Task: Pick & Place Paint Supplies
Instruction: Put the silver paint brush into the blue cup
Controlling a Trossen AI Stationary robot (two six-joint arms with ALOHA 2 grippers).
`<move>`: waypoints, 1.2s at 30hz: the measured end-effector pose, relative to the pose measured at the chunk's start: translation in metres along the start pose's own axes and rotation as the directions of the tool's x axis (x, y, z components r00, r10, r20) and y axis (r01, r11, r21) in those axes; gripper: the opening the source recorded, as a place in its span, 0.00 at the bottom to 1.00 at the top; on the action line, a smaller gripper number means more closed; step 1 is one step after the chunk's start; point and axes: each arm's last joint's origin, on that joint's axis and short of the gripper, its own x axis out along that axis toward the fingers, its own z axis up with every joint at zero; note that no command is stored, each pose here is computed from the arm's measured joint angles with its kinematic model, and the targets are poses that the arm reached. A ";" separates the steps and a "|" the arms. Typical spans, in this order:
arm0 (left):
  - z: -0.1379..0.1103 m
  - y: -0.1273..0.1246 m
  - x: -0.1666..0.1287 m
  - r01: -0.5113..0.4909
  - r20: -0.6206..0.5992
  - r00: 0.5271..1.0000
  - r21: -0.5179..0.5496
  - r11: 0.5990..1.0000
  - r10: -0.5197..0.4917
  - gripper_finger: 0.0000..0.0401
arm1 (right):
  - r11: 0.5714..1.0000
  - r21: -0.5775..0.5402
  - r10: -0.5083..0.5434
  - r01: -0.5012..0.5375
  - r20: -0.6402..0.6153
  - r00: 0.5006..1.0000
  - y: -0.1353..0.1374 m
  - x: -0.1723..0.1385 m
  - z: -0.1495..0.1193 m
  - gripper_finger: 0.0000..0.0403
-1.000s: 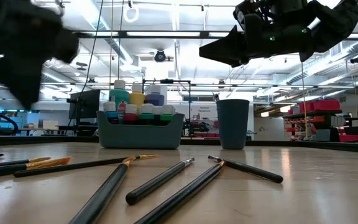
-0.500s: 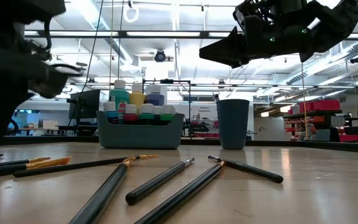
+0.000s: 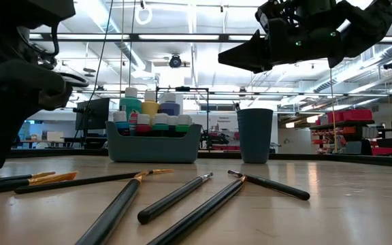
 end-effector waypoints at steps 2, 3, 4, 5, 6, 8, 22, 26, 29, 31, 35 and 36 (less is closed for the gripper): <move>0.000 -0.001 0.000 0.009 -0.012 1.000 -0.009 1.000 -0.009 0.44 | 1.000 0.000 0.000 0.000 0.000 1.000 0.000 0.000 0.000 0.45; -0.001 -0.001 0.000 0.014 -0.016 1.000 -0.016 1.000 -0.014 0.42 | 1.000 0.000 0.000 0.000 0.000 1.000 0.000 0.000 0.000 0.45; -0.001 -0.002 0.000 0.015 -0.015 1.000 -0.023 1.000 -0.016 0.40 | 1.000 0.000 0.000 0.000 0.000 1.000 0.000 0.000 0.000 0.45; -0.001 -0.002 0.000 0.016 -0.011 1.000 -0.025 1.000 -0.016 0.38 | 1.000 0.000 0.000 0.000 0.000 1.000 0.000 0.000 0.000 0.45; -0.001 -0.002 0.000 0.020 -0.006 1.000 -0.025 0.999 -0.020 0.36 | 1.000 0.000 0.000 0.000 0.000 1.000 0.000 0.000 0.000 0.45; 0.000 -0.004 0.000 0.042 0.015 0.999 -0.010 0.999 -0.042 0.31 | 1.000 0.000 0.000 0.000 0.000 1.000 0.000 0.000 0.000 0.45; 0.002 -0.005 0.000 0.057 0.070 0.996 0.011 0.998 -0.058 0.07 | 1.000 -0.002 0.000 0.000 0.000 1.000 0.000 0.000 0.000 0.45; 0.003 -0.003 0.002 0.054 0.079 0.995 0.011 0.998 -0.055 0.06 | 1.000 -0.002 0.000 0.000 0.000 1.000 0.000 0.000 0.000 0.45; 0.003 0.001 0.005 0.056 0.080 0.995 0.008 0.998 -0.056 0.06 | 1.000 0.000 0.002 -0.002 0.001 1.000 0.000 0.000 0.000 0.45; 0.003 0.003 0.006 0.049 0.082 0.995 0.008 0.999 -0.050 0.06 | 1.000 0.001 0.002 -0.002 0.001 1.000 0.000 0.000 0.000 0.45; 0.003 0.003 0.007 0.054 0.083 0.995 0.023 0.998 -0.056 0.06 | 1.000 0.001 0.002 -0.002 0.001 1.000 0.000 0.000 0.000 0.45; 0.003 0.002 0.007 0.062 0.083 0.994 0.033 0.998 -0.065 0.06 | 1.000 0.001 0.002 -0.002 0.000 1.000 0.000 0.000 0.000 0.45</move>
